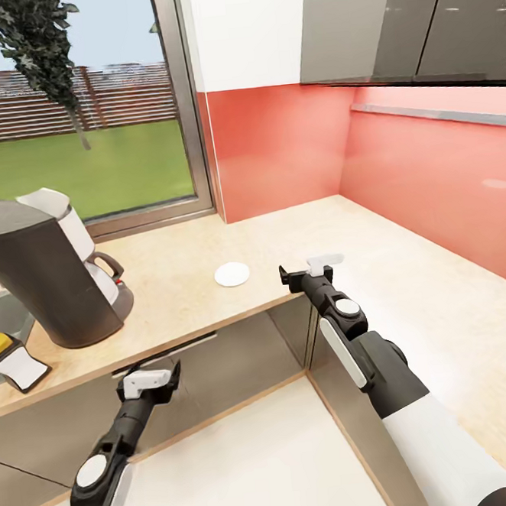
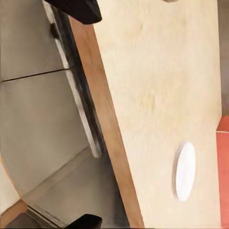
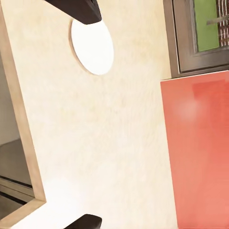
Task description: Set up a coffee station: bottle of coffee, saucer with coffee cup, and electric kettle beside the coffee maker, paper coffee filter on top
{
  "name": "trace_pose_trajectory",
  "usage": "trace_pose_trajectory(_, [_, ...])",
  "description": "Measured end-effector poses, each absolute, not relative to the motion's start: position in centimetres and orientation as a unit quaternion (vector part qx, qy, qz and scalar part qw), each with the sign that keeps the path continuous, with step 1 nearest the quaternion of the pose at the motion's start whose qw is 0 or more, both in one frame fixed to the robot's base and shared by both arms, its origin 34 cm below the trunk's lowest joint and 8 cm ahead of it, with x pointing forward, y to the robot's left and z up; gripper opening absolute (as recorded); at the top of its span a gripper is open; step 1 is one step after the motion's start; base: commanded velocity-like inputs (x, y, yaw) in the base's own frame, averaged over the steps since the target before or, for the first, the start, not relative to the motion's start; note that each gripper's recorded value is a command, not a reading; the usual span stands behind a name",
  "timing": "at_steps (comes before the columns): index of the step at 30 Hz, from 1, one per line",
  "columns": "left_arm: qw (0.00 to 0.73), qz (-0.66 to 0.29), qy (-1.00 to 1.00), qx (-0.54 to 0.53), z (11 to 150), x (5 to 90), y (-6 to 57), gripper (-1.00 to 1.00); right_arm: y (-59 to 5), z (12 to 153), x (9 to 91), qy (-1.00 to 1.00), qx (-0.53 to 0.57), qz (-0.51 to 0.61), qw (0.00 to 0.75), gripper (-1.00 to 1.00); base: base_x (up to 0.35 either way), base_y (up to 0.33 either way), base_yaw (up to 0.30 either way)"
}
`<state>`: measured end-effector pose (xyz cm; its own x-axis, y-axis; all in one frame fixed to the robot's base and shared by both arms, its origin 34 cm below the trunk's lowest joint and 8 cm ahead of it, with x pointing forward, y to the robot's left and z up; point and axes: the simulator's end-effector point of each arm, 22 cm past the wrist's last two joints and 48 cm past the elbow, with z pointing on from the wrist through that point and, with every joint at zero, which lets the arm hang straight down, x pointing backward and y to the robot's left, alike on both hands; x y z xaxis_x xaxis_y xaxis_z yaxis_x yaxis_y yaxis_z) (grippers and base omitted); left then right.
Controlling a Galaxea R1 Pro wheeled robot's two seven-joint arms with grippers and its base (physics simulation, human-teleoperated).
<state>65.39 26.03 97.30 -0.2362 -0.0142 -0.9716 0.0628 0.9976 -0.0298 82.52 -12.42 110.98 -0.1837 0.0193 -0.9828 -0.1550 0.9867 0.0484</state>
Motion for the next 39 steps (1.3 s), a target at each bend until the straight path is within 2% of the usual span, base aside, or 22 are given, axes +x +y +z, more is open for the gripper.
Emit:
trace_pose_trajectory(7, [0.565, -0.132, 0.814, 0.036, 104.2, 73.9, 25.5, 1.00, -11.7, 112.2, 82.2, 0.760, -0.050, 0.073, 0.644, 1.00, 0.000, 0.000, -0.081])
trace_pose_trajectory(12, [0.515, -0.161, 0.842, 0.026, 104.8, 74.5, 26.8, 1.00, -11.6, 113.6, 81.9, 0.755, -0.054, 0.073, 0.649, 1.00, 0.000, 0.000, -0.212])
trace_pose_trajectory(17, [0.475, -0.172, 0.863, 0.017, 103.0, 73.6, 26.9, 1.00, -11.6, 110.8, 81.0, 0.802, -0.070, 0.061, 0.590, 1.00, 0.000, 0.000, -0.230])
trace_pose_trajectory(20, [0.414, -0.173, 0.894, 0.001, 99.8, 72.1, 28.3, 1.00, -11.6, 108.1, 79.8, 0.841, -0.084, 0.051, 0.532, 1.00, 0.000, 0.000, -0.231])
trace_pose_trajectory(24, [0.401, -0.219, 0.890, 0.005, 100.2, 71.5, 26.9, 1.00, -10.4, 107.1, 78.9, 0.858, -0.084, 0.076, 0.501, 1.00, 0.000, 0.000, -0.121])
trace_pose_trajectory(27, [0.375, -0.271, 0.887, 0.005, 100.8, 70.3, 25.5, 1.00, -7.9, 106.2, 77.5, 0.871, -0.068, 0.150, 0.462, 1.00, 0.000, 0.000, -0.021])
trace_pose_trajectory(32, [0.370, -0.261, 0.891, 0.008, 101.4, 70.0, 28.0, 1.00, -5.0, 105.9, 75.6, 0.876, -0.042, 0.250, 0.411, 1.00, 0.000, 0.000, -0.004])
trace_pose_trajectory(36, [0.383, -0.257, 0.887, 0.008, 103.2, 70.7, 29.9, 1.00, -4.7, 106.1, 75.4, 0.875, -0.038, 0.263, 0.405, 1.00, 0.126, 0.000, 0.000])
trace_pose_trajectory(39, [0.392, -0.288, 0.874, 0.003, 104.8, 70.8, 29.8, 1.00, -4.7, 106.1, 75.3, 0.874, -0.037, 0.266, 0.404, 1.00, 0.298, 0.069, 0.000])
